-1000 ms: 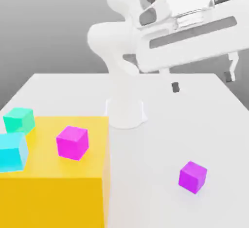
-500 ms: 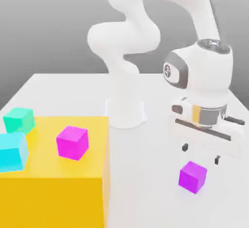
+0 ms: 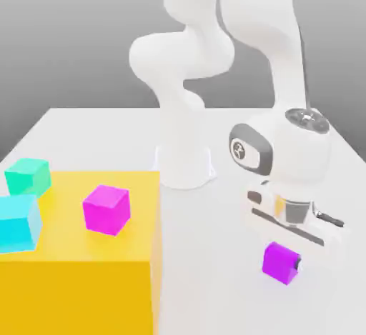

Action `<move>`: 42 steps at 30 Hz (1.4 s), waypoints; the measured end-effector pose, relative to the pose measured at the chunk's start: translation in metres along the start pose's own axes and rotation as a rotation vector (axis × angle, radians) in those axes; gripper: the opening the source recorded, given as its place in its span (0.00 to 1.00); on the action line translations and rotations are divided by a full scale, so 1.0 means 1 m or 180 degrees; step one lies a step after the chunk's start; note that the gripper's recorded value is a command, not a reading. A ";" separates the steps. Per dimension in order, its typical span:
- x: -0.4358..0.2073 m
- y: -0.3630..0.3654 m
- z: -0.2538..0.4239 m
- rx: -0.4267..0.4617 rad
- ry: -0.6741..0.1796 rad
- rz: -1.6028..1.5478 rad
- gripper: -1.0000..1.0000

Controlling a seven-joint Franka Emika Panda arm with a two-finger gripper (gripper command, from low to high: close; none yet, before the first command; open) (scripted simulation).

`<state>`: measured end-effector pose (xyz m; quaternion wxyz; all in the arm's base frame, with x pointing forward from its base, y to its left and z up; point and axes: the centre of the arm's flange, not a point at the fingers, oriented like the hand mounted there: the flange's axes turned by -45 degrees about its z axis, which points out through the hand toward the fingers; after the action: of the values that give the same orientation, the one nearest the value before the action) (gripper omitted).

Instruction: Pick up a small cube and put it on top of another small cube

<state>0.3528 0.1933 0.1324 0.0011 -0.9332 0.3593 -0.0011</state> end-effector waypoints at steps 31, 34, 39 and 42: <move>0.197 0.035 -0.210 0.0140 -0.0137 -0.1632 0.00; 0.223 0.054 -0.238 0.0135 -0.0107 -0.1896 0.00; 0.262 0.095 -0.286 0.0088 -0.0051 -0.2304 0.00; 0.282 0.126 -0.316 0.0034 -0.0020 -0.2523 0.00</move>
<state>0.4761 -0.0896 0.4485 0.0066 -0.9996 -0.0288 -0.0005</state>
